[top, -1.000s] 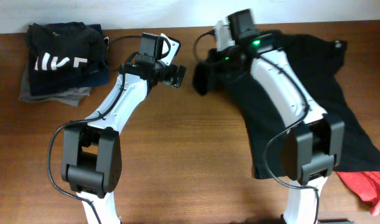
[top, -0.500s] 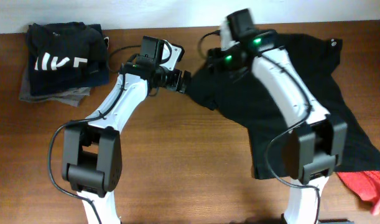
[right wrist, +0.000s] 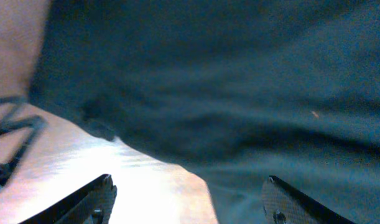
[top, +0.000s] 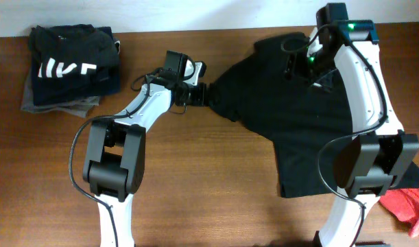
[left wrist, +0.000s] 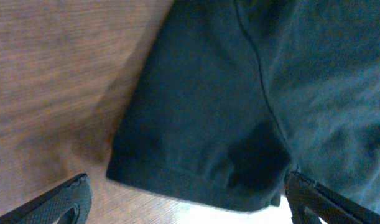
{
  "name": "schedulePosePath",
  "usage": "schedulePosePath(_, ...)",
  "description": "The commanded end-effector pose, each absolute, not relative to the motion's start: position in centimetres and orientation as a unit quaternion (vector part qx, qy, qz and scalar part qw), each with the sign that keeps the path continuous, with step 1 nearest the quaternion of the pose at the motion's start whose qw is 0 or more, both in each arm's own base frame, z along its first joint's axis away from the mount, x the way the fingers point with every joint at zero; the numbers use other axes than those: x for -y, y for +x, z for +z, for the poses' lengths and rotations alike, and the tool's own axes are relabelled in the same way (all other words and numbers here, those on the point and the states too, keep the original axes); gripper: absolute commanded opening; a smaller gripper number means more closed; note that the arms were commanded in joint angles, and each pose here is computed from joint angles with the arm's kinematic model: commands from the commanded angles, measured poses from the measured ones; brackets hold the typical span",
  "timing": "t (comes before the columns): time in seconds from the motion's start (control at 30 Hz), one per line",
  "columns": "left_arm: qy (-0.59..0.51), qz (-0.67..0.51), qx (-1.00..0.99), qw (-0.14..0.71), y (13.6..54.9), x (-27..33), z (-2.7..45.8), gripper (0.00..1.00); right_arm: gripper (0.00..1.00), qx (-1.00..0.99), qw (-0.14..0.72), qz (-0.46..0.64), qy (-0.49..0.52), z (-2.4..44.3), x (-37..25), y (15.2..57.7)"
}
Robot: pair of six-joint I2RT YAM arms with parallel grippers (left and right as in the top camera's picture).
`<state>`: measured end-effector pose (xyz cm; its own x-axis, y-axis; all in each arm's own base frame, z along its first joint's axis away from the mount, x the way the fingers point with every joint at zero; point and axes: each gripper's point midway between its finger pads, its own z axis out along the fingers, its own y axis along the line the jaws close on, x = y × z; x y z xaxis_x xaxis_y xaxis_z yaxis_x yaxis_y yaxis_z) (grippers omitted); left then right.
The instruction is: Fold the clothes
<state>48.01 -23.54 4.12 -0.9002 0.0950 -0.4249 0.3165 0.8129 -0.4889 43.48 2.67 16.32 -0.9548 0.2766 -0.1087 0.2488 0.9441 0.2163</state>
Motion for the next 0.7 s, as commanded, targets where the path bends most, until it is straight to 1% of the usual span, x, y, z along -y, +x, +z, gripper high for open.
schedulePosePath(0.0, 0.116, -0.289, -0.926, 0.214, 48.9, 23.9, 4.8, 0.99, 0.8, -0.985, 0.074, 0.064, 0.141, 17.8, -1.2, 42.4)
schedulePosePath(0.13, 0.114, -0.287, -0.928, 0.207, 48.8, 23.9, 3.7, 0.99, 0.8, -0.987, 0.05, 0.056, 0.144, 17.6, -1.1, 41.2)
schedulePosePath(0.3, 0.114, -0.303, -0.929, 0.177, 48.0, 24.4, 1.5, 0.98, 0.81, -0.983, 0.027, 0.022, 0.181, 17.4, 0.0, 39.8)
schedulePosePath(0.47, 0.117, -0.322, -0.926, 0.161, 47.4, 25.0, 0.9, 0.92, 0.8, -0.978, -0.014, -0.001, 0.206, 17.4, 0.4, 37.7)
schedulePosePath(0.5, 0.117, -0.321, -0.926, 0.161, 47.4, 24.9, 0.9, 0.89, 0.81, -0.978, -0.021, -0.003, 0.206, 17.4, 0.4, 37.3)
schedulePosePath(0.53, 0.117, -0.321, -0.926, 0.162, 47.4, 24.9, 0.9, 0.81, 0.81, -0.978, -0.028, -0.004, 0.208, 17.4, 0.4, 36.9)
schedulePosePath(0.57, 0.117, -0.321, -0.926, 0.162, 47.4, 24.9, 0.9, 0.75, 0.8, -0.976, -0.036, -0.006, 0.214, 17.5, 0.4, 36.5)
schedulePosePath(0.6, 0.117, -0.321, -0.926, 0.163, 47.5, 24.9, 0.9, 0.67, 0.81, -0.975, -0.039, -0.005, 0.217, 17.6, 0.3, 36.2)
schedulePosePath(0.67, 0.117, -0.321, -0.926, 0.164, 47.5, 24.9, 0.9, 0.57, 0.81, -0.973, -0.042, -0.002, 0.229, 17.8, 0.2, 35.5)
